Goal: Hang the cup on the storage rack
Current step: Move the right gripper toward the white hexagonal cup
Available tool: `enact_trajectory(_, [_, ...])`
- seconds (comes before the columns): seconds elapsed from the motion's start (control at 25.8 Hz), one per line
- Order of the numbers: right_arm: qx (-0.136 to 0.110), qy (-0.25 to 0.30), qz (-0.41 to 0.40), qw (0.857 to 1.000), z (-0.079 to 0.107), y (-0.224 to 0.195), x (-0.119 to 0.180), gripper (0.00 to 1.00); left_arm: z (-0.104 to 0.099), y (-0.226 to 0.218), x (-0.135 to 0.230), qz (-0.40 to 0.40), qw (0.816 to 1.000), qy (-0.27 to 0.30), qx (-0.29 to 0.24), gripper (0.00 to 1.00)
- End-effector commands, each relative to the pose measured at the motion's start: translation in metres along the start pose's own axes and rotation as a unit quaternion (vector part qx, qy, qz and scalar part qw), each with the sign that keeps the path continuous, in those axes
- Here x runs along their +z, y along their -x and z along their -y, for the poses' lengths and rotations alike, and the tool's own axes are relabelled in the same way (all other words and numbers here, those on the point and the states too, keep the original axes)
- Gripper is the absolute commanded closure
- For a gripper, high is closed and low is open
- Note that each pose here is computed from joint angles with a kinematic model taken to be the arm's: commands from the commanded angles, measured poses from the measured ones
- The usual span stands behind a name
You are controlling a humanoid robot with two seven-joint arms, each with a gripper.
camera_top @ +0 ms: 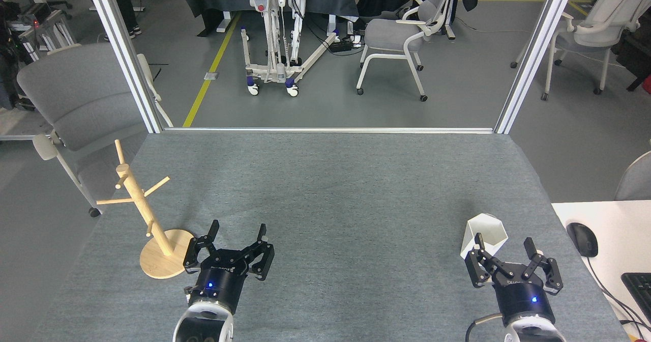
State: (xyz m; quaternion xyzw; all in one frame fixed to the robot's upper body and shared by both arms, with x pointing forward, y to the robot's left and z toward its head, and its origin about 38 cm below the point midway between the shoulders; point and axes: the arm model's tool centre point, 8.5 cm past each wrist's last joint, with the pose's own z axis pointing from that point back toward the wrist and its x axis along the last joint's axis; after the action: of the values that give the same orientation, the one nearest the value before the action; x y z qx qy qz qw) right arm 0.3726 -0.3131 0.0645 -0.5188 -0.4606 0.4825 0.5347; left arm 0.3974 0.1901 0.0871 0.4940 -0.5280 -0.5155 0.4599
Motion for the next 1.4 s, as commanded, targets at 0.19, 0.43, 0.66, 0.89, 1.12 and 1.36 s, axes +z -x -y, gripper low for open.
enact_trajectory(0.19, [-0.003,-0.004,0.001,1.0,-0.001,-0.002,0.0,0.0,0.013,0.004,0.002,-0.003,1.0,0.016,0.003,0.01])
enact_trajectory(0.43, [-0.001,-0.022,-0.003,1.0,-0.016,0.001,0.007,0.0,-0.002,0.005,-0.002,-0.009,1.0,-0.001,0.005,0.01])
enact_trajectory(0.66, [-0.005,-0.093,-0.02,0.995,-0.068,0.011,0.02,0.0,-0.001,0.003,0.0,-0.008,1.0,0.0,0.006,0.01])
enact_trajectory(0.89, [-0.018,-0.083,-0.021,0.996,-0.068,0.006,-0.009,0.0,0.001,0.002,0.0,-0.008,1.0,0.002,0.007,0.01])
enact_trajectory(1.12, [-0.024,-0.077,-0.023,0.996,-0.066,0.005,-0.023,0.0,0.009,0.001,-0.002,-0.009,1.0,0.012,0.009,0.01])
enact_trajectory(1.36, [-0.028,-0.067,-0.03,0.997,-0.065,0.0,-0.03,0.0,0.009,0.001,-0.002,-0.01,1.0,0.011,0.008,0.01])
